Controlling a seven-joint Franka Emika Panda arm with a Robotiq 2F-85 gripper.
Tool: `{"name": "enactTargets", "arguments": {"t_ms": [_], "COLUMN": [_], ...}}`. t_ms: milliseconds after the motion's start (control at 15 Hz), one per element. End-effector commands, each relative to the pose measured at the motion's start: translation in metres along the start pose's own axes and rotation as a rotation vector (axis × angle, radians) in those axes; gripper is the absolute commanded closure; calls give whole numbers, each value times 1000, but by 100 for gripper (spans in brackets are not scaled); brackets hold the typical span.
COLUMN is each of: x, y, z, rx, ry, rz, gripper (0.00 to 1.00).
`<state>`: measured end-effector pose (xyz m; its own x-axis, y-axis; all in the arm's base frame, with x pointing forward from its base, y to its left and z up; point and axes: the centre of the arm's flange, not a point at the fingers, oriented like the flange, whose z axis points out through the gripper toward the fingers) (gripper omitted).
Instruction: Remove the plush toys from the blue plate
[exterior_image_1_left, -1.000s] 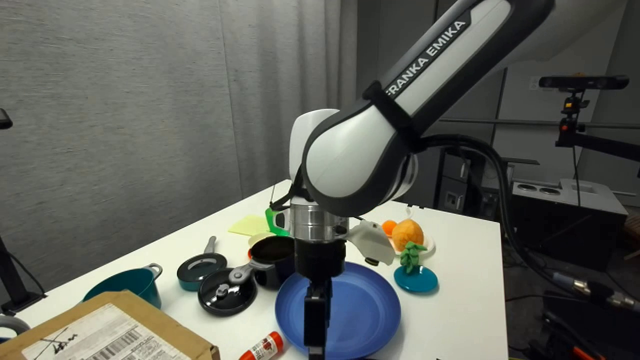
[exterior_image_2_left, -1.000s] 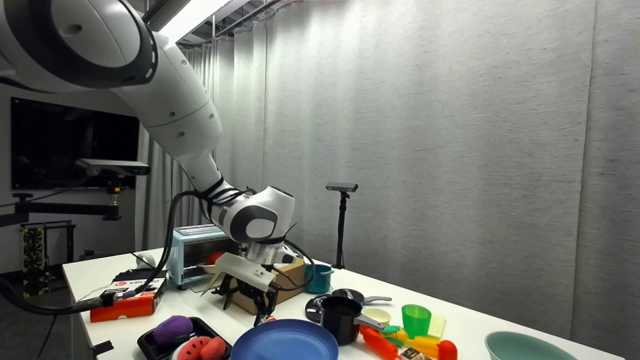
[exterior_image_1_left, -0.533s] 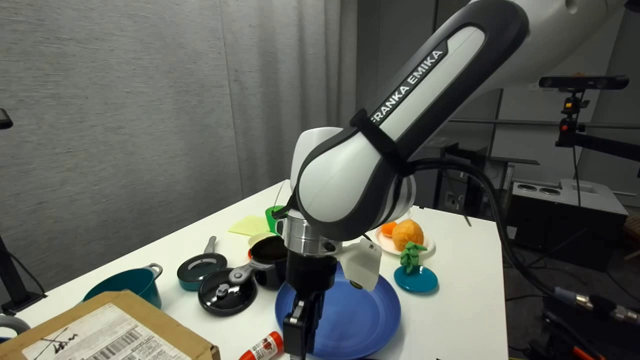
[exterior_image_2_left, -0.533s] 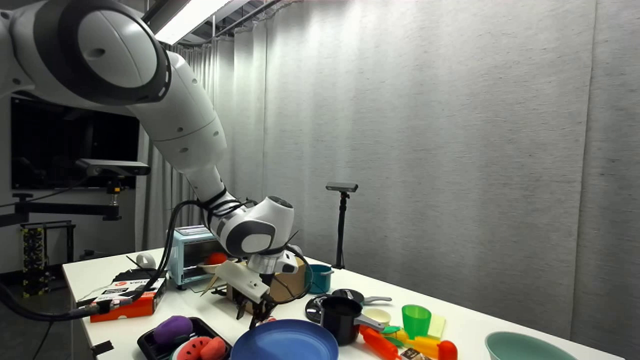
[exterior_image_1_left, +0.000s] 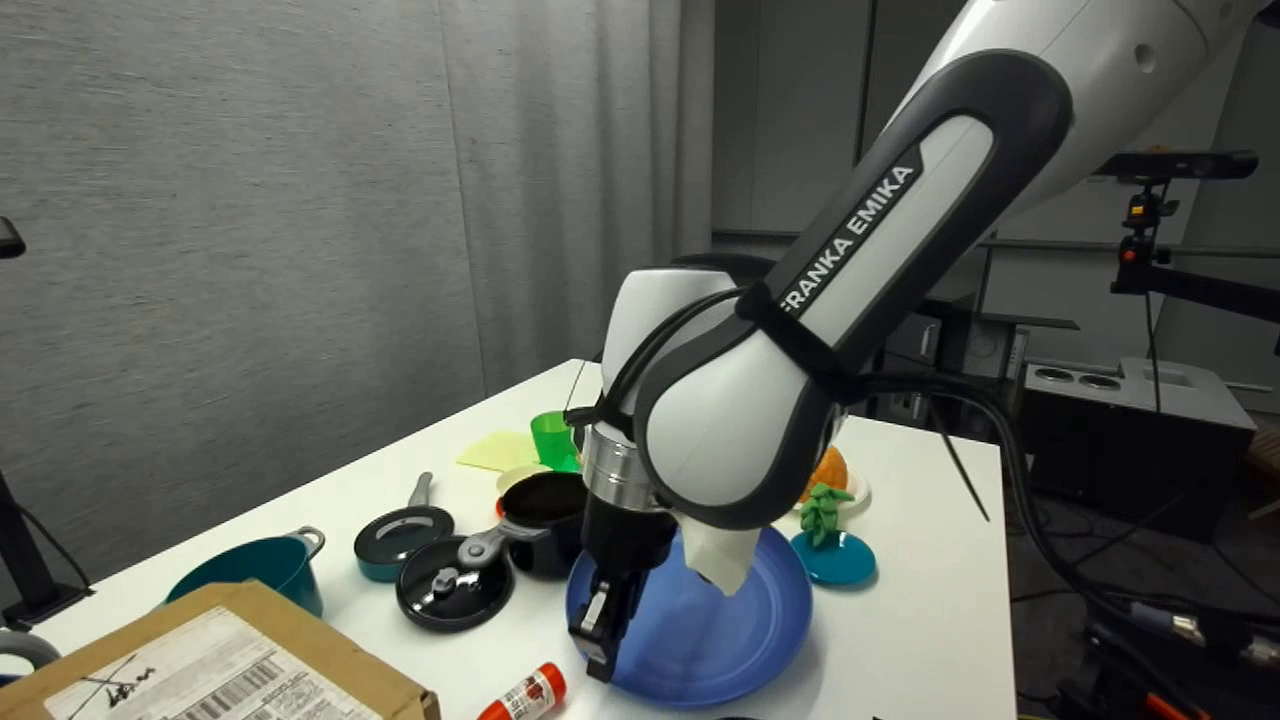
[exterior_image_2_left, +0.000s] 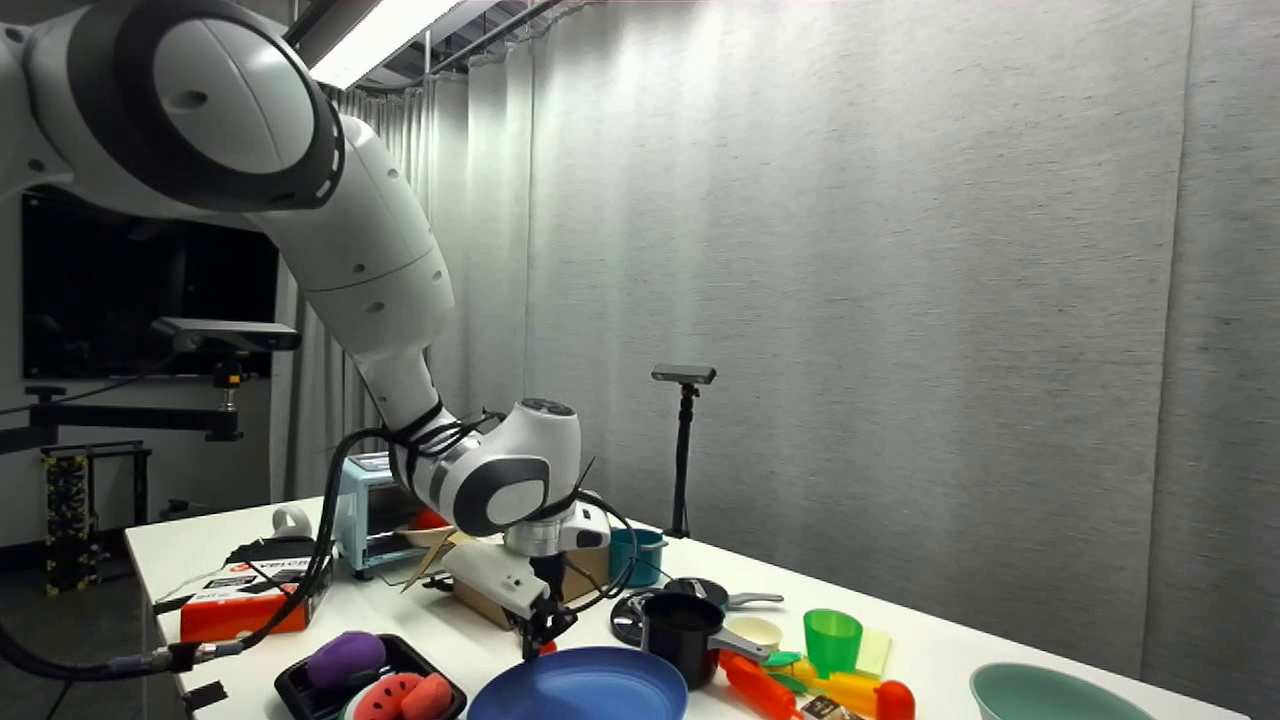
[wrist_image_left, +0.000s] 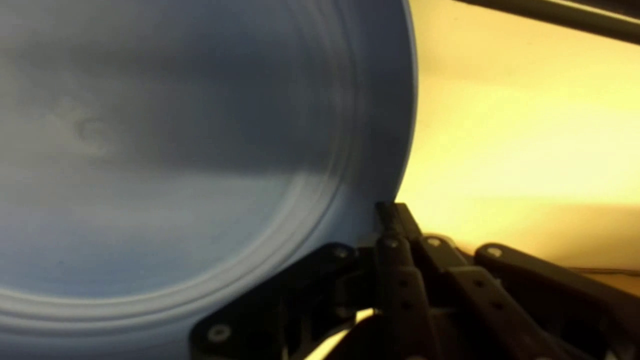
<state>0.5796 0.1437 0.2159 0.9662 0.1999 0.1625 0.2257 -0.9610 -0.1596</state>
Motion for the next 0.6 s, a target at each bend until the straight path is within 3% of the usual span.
{"name": "enactTargets", "arguments": {"t_ms": [0, 333, 533], "x": [-7, -7, -4], "y": [9, 30, 36], "z": [-1, -11, -26], "rx": [-77, -161, -138], "ry": [14, 19, 45], "rz": [26, 45, 66], "gripper": [100, 100, 100]}}
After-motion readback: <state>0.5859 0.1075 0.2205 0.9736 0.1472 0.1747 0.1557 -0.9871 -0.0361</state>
